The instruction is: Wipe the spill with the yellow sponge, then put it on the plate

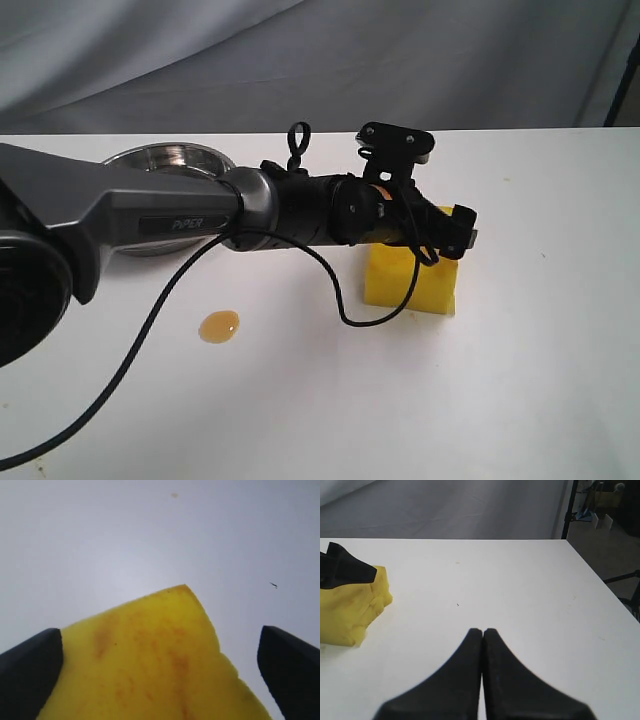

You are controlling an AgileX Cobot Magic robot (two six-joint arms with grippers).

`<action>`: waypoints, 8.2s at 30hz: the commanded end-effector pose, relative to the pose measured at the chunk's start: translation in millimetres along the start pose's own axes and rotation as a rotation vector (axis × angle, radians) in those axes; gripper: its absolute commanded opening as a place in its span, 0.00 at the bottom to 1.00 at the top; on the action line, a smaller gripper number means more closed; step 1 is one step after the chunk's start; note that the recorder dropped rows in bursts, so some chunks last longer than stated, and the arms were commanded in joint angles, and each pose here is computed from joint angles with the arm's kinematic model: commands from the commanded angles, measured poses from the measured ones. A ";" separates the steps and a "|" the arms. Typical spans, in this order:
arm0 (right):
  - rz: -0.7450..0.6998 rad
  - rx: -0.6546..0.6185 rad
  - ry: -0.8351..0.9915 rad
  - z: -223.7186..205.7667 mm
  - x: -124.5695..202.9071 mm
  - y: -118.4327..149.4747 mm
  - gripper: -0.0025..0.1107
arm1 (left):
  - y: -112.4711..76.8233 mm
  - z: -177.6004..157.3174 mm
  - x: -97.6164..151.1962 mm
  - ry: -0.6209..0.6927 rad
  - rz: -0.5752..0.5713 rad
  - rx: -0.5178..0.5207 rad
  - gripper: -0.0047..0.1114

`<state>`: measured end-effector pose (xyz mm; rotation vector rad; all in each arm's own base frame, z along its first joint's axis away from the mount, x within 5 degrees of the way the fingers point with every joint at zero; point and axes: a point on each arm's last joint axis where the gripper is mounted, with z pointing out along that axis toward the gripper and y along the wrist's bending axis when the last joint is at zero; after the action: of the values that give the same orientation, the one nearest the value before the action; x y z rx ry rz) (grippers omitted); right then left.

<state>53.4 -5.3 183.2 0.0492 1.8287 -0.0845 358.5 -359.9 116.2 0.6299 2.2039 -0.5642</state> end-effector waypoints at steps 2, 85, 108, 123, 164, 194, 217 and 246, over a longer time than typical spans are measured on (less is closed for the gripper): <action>-0.007 -0.002 -0.003 0.1 0.8 0.2 0.02 | -3.3 -12.3 -17.1 -0.065 -0.015 0.001 0.94; -0.005 -0.002 -0.003 0.1 0.8 0.2 0.02 | -19.0 -26.5 -13.7 0.072 0.093 -0.015 0.94; -0.005 -0.002 -0.003 0.1 0.8 0.2 0.02 | -14.5 -27.1 -9.4 0.125 -0.018 -0.042 0.94; -0.007 -0.002 -0.003 0.1 0.8 0.2 0.02 | -8.5 -28.6 -3.1 0.191 -0.101 -0.117 0.94; -0.007 -0.002 -0.003 0.1 0.8 0.2 0.02 | -26.4 -11.1 8.0 0.113 -0.163 -0.041 0.94; -0.005 -0.002 -0.003 0.1 0.8 0.2 0.02 | -22.5 6.7 26.0 0.118 -0.049 -0.029 0.04; -0.007 -0.002 -0.003 0.1 0.8 0.2 0.02 | -19.3 -33.0 -3.5 0.147 0.236 -0.126 0.04; -0.005 -0.002 -0.003 0.1 0.8 0.2 0.02 | -61.0 -62.4 78.5 0.167 0.351 0.116 0.04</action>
<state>53.4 -5.3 183.0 0.0493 1.8306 -0.0845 243.7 -356.5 109.4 1.1100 2.1183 -0.5264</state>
